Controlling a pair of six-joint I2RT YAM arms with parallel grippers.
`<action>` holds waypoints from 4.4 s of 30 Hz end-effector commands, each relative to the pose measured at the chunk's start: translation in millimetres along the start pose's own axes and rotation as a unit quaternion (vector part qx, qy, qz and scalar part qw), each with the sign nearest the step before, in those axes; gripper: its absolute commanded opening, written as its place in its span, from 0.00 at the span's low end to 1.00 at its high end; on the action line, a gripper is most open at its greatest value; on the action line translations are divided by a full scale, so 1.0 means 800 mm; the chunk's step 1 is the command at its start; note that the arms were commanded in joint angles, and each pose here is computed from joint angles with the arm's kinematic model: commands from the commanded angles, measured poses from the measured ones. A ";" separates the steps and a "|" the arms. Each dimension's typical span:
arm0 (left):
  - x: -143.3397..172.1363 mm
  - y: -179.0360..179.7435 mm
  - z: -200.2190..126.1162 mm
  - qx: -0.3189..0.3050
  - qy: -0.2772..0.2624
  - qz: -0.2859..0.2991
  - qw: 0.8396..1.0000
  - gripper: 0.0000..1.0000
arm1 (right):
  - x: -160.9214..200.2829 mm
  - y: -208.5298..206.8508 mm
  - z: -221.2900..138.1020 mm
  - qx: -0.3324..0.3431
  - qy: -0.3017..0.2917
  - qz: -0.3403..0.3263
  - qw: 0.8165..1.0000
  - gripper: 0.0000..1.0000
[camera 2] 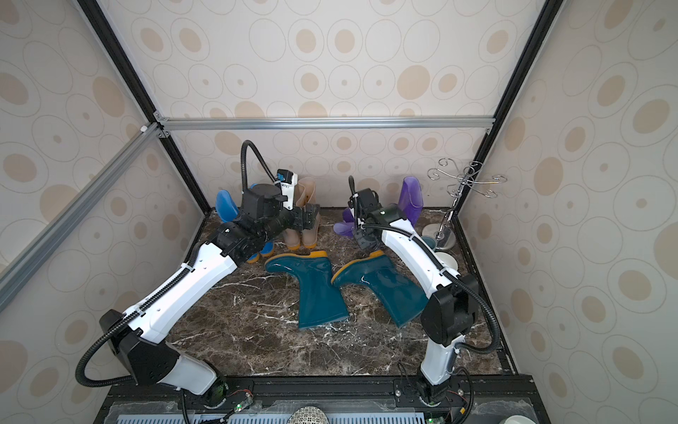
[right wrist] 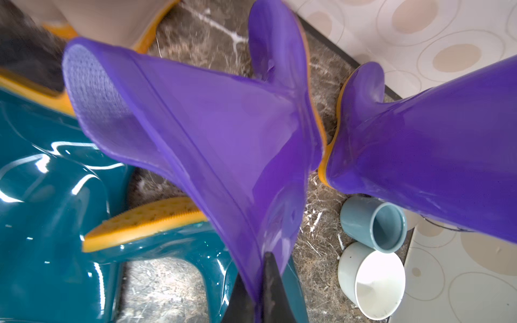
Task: Match and arrange rain boots in pairs
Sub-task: Adjust the rain boot at the center of the board.
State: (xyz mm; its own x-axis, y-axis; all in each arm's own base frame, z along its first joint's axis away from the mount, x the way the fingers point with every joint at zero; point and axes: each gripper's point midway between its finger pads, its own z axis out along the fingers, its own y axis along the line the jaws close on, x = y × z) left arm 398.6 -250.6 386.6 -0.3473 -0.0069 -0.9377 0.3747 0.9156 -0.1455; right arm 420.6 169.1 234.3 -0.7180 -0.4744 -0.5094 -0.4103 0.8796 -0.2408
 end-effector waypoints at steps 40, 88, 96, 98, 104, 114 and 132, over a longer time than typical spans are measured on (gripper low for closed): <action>0.049 -0.009 0.006 0.030 0.014 0.003 0.999 0.89 | -0.091 -0.010 0.002 -0.154 -0.064 0.017 0.986 0.63; 0.050 0.005 -0.010 0.007 -0.001 0.005 1.000 0.88 | -0.176 -0.042 -0.081 -0.188 -0.214 0.072 0.956 0.00; 0.052 0.008 -0.013 0.003 -0.003 0.009 1.000 0.88 | -0.174 -0.040 -0.064 -0.195 -0.197 0.097 0.956 0.00; 0.051 0.008 -0.013 0.003 -0.004 0.011 1.000 0.88 | -0.172 -0.041 -0.051 -0.190 -0.187 0.104 0.958 0.00; 0.048 0.007 -0.017 0.006 -0.005 0.012 1.000 0.88 | -0.167 -0.039 -0.006 -0.147 -0.157 0.101 0.971 0.00; 0.051 0.009 -0.020 0.001 0.001 0.004 1.000 0.88 | -0.162 -0.003 0.040 -0.134 -0.122 0.055 0.982 0.00; 0.049 0.006 -0.014 0.004 0.009 -0.007 1.000 0.88 | -0.176 0.020 0.044 -0.151 -0.136 0.056 0.978 0.57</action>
State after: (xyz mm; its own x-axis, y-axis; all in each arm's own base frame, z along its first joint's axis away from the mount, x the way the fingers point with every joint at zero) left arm 377.4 -238.7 336.0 -0.3848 0.0152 -0.9229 0.3744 0.9165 -0.1410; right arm 534.3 243.1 264.1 -0.6276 -0.3236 -0.7081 -0.5053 0.8612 0.0543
